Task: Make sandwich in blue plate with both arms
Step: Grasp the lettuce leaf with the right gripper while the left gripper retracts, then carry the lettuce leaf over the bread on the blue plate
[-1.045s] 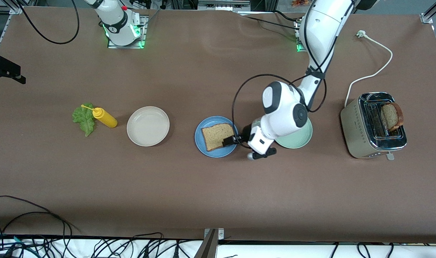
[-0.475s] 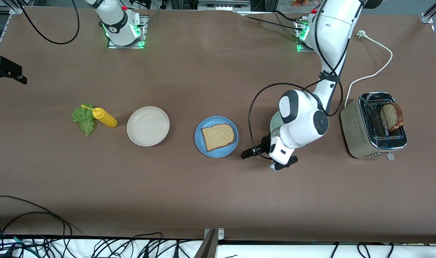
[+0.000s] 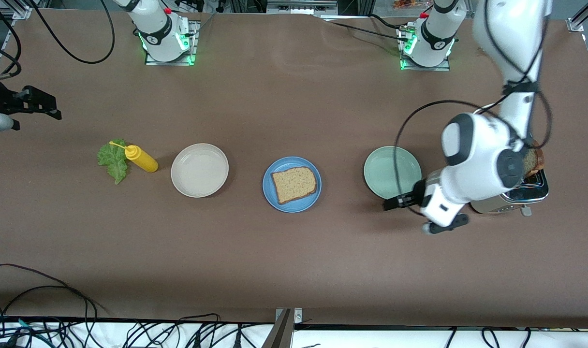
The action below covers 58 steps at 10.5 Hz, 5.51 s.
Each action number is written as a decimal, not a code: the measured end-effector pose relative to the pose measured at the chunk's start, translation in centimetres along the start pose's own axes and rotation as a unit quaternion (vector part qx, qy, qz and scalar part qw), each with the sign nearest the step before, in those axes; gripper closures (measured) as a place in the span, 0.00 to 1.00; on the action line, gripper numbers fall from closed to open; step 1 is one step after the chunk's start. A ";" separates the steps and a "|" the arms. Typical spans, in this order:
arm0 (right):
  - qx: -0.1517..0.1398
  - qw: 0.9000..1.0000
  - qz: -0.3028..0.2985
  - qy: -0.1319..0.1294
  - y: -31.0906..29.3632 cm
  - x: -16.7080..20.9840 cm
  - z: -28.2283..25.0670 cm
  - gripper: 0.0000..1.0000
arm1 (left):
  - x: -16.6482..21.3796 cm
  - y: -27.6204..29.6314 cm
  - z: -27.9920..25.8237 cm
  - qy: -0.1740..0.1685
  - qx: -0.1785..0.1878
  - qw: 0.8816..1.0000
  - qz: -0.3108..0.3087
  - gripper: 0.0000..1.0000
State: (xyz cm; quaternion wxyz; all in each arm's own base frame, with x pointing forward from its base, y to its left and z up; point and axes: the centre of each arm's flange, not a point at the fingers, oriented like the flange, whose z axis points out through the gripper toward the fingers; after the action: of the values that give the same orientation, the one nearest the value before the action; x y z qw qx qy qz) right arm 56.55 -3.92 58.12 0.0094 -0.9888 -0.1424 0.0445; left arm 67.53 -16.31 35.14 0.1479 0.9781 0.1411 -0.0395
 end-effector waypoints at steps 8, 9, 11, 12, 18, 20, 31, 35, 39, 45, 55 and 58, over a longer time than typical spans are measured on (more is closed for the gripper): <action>0.036 0.990 -0.098 -0.097 6.9 4.6 15.5 0.00 | -4.7 -9.4 -20.0 -0.016 0.147 0.986 0.081 0.00; 0.038 0.987 -0.119 -0.097 8.3 5.0 17.5 0.00 | -5.7 -9.1 -21.3 -0.012 0.164 0.982 0.090 0.00; 0.039 0.982 -0.154 -0.098 10.5 5.9 22.0 0.00 | -7.4 -8.8 -23.9 -0.005 0.174 0.980 0.097 0.00; 0.039 0.979 -0.171 -0.099 11.2 6.5 24.7 0.00 | -8.2 -8.9 -25.1 -0.002 0.173 0.980 0.096 0.00; 0.139 0.956 -0.219 -0.135 13.7 5.1 39.1 0.00 | -8.7 -10.2 -27.3 0.005 0.170 0.981 0.088 0.00; 0.171 0.948 -0.223 -0.150 13.0 4.6 40.7 0.03 | -8.3 -11.3 -29.3 0.019 0.166 0.982 0.090 0.00; 0.142 0.942 -0.250 -0.174 14.2 7.7 33.8 0.94 | -8.5 -10.6 -30.4 0.033 0.163 0.983 0.082 0.00; 0.148 0.935 -0.256 -0.197 12.5 9.4 25.0 0.95 | -8.5 -10.6 -30.4 0.033 0.163 0.983 0.082 0.00; 0.151 0.934 -0.206 -0.250 6.2 9.4 18.7 0.95 | -8.5 -10.6 -30.4 0.033 0.162 0.983 0.082 0.00; 0.204 0.938 -0.116 -0.253 -11.7 12.9 15.9 0.95 | -8.5 -10.5 -30.4 0.033 0.162 0.983 0.082 0.00; 0.174 0.974 -0.011 -0.146 -38.0 18.2 25.7 0.95 | -8.8 -9.6 -30.8 0.039 0.160 0.982 0.090 0.00; 0.189 0.974 0.022 -0.120 -41.3 19.2 30.1 0.95 | -8.8 -9.5 -31.2 0.043 0.160 0.982 0.090 0.00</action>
State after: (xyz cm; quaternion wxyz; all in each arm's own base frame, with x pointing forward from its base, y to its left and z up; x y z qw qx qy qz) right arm 60.57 41.32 27.76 0.1785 -0.9595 -0.1092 0.1888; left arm 57.44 -0.58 63.24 -0.0134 0.9986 0.0503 -0.0064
